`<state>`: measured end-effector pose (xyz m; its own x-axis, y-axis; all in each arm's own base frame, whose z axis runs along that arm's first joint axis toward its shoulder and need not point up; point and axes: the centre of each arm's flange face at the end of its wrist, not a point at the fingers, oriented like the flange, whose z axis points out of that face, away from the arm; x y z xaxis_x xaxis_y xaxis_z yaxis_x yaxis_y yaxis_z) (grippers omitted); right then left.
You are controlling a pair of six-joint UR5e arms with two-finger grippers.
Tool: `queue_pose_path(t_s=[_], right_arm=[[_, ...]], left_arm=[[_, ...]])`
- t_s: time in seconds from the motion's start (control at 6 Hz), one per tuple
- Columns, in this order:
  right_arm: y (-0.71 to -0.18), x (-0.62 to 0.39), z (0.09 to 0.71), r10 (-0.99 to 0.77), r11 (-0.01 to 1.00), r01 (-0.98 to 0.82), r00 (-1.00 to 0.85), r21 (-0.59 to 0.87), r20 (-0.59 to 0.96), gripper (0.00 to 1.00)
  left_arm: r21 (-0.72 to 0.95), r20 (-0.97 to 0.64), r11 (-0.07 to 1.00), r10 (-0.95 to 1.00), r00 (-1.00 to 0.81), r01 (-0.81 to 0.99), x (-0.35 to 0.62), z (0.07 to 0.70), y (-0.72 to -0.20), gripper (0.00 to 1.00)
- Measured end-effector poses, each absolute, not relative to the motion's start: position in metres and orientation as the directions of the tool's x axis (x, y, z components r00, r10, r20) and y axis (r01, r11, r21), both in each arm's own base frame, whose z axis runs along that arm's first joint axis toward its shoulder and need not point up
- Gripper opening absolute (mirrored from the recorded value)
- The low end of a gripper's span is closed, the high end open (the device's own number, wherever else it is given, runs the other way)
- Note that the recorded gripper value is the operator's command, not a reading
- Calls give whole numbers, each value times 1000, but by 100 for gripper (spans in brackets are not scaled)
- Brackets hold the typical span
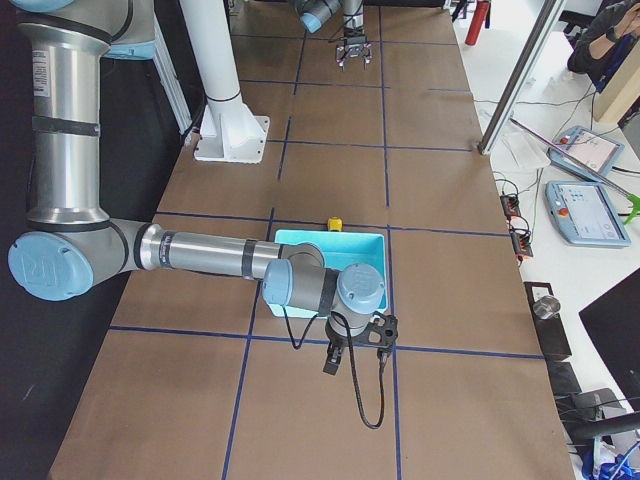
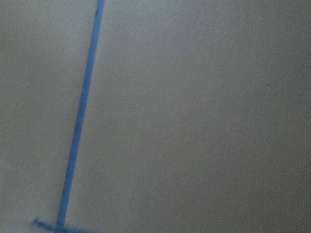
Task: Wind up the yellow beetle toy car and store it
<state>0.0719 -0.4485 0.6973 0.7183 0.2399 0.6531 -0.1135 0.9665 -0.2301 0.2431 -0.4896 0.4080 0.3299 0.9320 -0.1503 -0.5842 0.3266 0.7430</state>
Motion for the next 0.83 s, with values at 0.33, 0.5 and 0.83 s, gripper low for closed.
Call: queue_pose_path(t_s=[0.33, 0.5, 0.83], right_arm=[[-451, 72, 694, 238, 967, -116, 717, -225, 655, 100], [-453, 73, 693, 239, 968, -119, 718, -223, 654, 100], [-457, 73, 687, 232, 970, -119, 718, -212, 657, 100]], left_arm=[[609, -271, 602, 769, 579, -516, 97, 478, -512, 100], [555, -326, 698, 683, 654, -452, 41, 503, -513, 100], [410, -553, 877, 458, 696, -251, -28, 559, -494, 100]])
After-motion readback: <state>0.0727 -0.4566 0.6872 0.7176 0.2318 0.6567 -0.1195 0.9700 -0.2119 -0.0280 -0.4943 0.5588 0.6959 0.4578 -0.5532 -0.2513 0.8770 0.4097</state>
